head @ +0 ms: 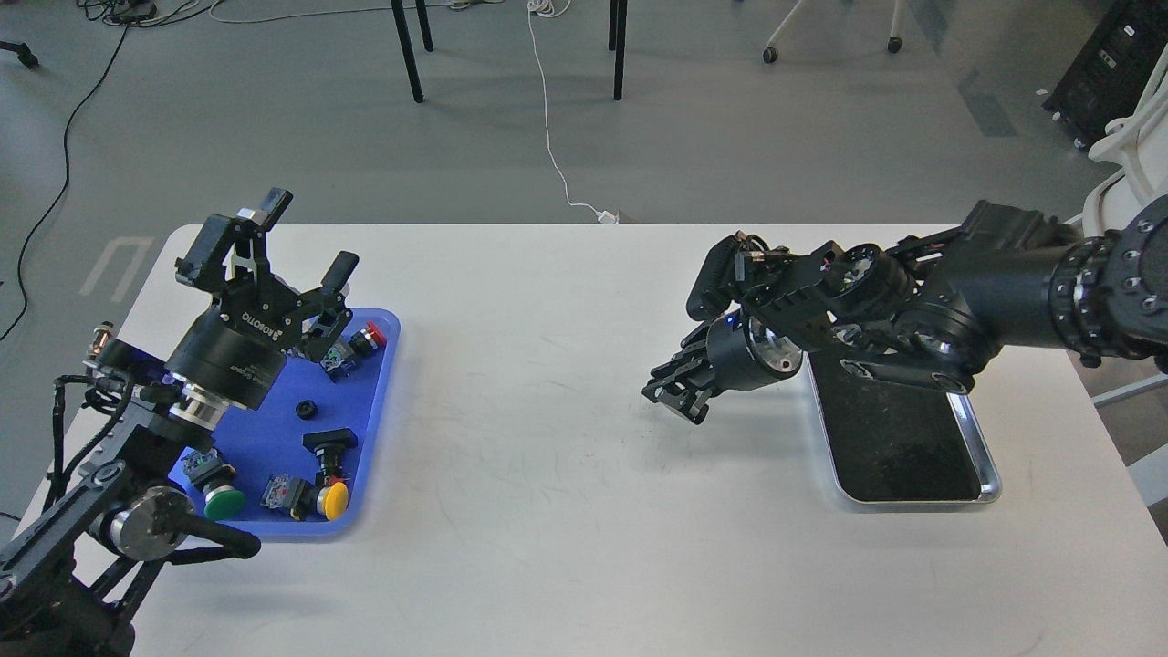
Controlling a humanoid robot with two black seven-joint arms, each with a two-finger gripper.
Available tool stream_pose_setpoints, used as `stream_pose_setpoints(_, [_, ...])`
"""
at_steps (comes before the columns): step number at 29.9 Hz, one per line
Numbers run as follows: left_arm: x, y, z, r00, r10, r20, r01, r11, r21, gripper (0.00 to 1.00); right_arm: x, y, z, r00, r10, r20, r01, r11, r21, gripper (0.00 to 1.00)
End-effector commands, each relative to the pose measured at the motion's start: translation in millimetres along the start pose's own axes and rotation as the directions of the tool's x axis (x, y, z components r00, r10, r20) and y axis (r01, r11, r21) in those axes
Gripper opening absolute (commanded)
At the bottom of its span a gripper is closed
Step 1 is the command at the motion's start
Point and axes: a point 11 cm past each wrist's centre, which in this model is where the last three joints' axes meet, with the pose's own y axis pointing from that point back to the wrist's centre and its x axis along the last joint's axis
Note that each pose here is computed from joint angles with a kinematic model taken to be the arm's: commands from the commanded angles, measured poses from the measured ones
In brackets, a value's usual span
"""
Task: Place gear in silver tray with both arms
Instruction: 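Carry the gear into the silver tray and open the right gripper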
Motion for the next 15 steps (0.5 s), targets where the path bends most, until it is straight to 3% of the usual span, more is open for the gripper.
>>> stream_pose_setpoints(1, [-1, -1, 0, 1.000, -0.003, -0.001, 0.003, 1.000, 0.000, 0.98, -21, 36, 26, 0.997, 0.018, 0.073, -0.013, 0.998, -0.067, 0.16])
stream_pose_setpoints(9, [-3, -1, -3, 1.000, -0.004, -0.007, 0.004, 1.000, 0.001, 0.98, -86, 105, 76, 0.974, 0.047, 0.223, 0.007, 0.972, -0.236, 0.16])
stream_pose_setpoints(15, [-3, -4, -1, 1.000, -0.009, -0.005, 0.009, 1.000, -0.004, 0.98, -149, 116, 88, 0.948, -0.002, 0.319, 0.099, 0.953, -0.288, 0.17])
